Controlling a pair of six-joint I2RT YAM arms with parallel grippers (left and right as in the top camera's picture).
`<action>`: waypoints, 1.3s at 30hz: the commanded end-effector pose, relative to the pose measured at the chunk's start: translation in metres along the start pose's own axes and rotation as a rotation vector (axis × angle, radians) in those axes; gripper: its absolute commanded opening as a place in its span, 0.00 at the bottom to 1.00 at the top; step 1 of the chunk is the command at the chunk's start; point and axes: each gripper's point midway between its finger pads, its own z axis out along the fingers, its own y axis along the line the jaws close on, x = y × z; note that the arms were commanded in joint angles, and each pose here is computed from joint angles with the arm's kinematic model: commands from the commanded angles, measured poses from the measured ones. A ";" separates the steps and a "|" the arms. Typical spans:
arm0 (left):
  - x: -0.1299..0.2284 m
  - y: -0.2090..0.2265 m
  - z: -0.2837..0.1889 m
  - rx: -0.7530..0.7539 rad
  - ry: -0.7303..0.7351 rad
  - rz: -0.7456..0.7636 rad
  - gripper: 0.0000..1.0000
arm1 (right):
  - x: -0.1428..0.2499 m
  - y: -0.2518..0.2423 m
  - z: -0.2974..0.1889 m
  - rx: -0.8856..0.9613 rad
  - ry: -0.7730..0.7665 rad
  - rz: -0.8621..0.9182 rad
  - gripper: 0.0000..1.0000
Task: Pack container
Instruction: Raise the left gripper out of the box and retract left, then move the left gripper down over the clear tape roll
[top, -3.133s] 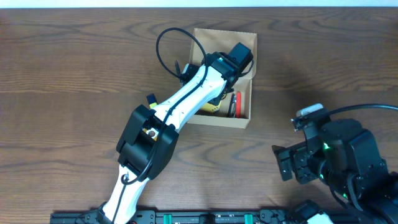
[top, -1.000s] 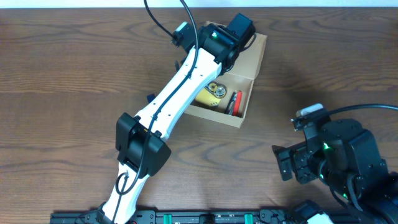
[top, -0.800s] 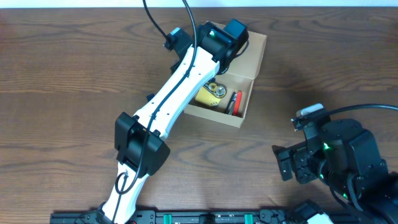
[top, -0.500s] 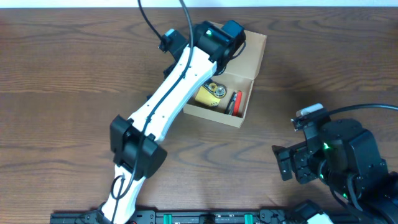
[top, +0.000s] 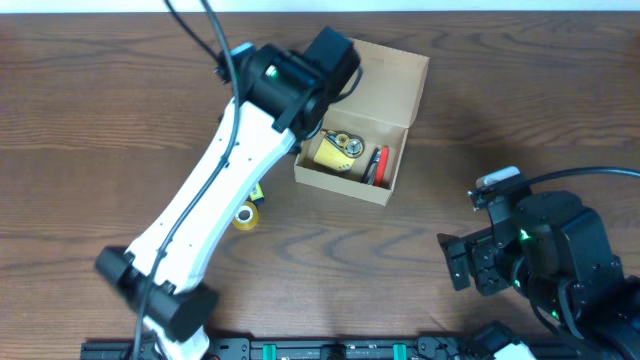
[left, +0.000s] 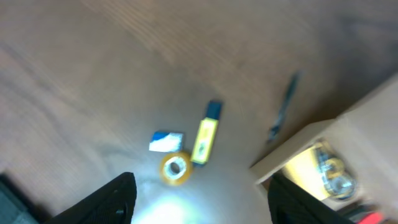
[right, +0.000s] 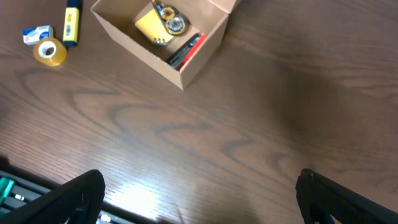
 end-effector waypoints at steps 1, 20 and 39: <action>0.009 0.044 -0.014 -0.037 0.021 0.013 0.70 | 0.000 -0.002 0.000 0.010 0.000 0.000 0.99; 0.029 0.035 0.121 0.110 0.175 0.093 0.74 | 0.000 -0.002 0.000 0.010 0.000 0.000 0.99; 0.117 0.054 0.131 0.024 0.508 -0.098 0.80 | 0.000 -0.002 0.000 0.010 0.000 0.000 0.99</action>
